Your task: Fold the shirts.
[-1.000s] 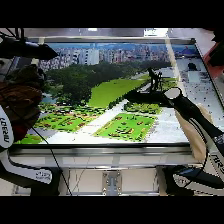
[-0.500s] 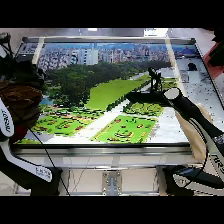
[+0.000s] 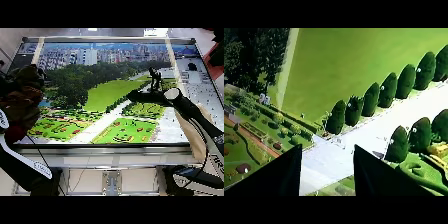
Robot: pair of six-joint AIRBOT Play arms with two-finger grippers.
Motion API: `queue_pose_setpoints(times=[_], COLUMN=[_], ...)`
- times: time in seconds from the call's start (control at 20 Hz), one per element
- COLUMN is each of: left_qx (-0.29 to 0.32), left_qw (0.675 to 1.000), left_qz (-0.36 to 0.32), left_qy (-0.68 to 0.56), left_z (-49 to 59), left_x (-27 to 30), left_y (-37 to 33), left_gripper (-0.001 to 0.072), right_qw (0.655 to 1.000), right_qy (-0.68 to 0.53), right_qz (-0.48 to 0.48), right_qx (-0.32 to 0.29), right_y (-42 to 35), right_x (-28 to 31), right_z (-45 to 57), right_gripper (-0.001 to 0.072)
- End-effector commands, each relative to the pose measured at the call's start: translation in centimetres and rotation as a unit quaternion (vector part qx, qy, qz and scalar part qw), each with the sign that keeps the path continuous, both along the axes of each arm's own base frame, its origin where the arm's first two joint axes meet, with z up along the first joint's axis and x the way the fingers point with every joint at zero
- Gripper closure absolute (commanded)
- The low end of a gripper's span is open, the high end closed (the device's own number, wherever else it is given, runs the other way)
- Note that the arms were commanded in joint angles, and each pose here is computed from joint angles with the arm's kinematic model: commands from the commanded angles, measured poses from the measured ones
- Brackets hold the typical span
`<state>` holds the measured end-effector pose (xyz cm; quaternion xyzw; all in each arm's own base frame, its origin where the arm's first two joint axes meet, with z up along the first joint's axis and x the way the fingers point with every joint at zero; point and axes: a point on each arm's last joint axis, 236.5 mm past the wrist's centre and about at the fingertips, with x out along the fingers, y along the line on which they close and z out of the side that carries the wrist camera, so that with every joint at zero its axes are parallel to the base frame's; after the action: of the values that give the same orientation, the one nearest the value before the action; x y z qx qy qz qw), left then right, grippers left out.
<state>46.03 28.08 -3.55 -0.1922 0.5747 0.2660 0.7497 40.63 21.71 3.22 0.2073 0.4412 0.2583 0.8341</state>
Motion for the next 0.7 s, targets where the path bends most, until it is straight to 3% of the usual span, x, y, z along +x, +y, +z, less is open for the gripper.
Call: queue_pose_setpoints(times=[0.0, 0.2, 0.25, 0.3, 0.35, 0.5, 0.65], left_qx=[-0.044, -0.09, -0.127, -0.159, -0.189, -0.312, -0.431], left_qw=[0.998, 0.992, 0.985, 0.976, 0.964, 0.899, 0.768], left_qz=[0.036, 0.037, 0.025, 0.012, 0.004, -0.044, -0.182], left_qy=[-0.028, -0.078, -0.112, -0.146, -0.187, -0.304, -0.437], left_z=[-0.8, -2.2, -2.2, -1.7, -0.6, 6.2, 19.2], left_x=[-0.2, 2.7, 4.4, 6.1, 7.8, 11.7, 12.2], left_y=[0.8, -0.5, -2.1, -3.6, -4.9, -10.4, -18.2], left_gripper=[0.0, 0.0016, 0.0096, 0.0428, 0.0684, 0.0693, 0.0695], right_qw=[1.0, 1.0, 1.0, 0.999, 0.999, 0.999, 0.999], right_qy=[0.003, 0.007, 0.008, 0.009, 0.014, 0.016, -0.015], right_qz=[-0.021, -0.025, -0.026, -0.028, -0.033, -0.037, -0.04], right_qx=[0.006, 0.01, 0.012, 0.013, 0.017, 0.021, 0.024], right_y=[-0.3, -0.3, -0.2, -0.2, -0.2, -0.3, -0.5], right_x=[0.5, 0.5, 0.5, 0.5, 0.5, 0.6, 1.9], right_z=[0.1, 0.1, 0.2, 0.2, 0.2, 0.3, 2.7], right_gripper=[0.0333, 0.0334, 0.0334, 0.0334, 0.0334, 0.0336, 0.0337])
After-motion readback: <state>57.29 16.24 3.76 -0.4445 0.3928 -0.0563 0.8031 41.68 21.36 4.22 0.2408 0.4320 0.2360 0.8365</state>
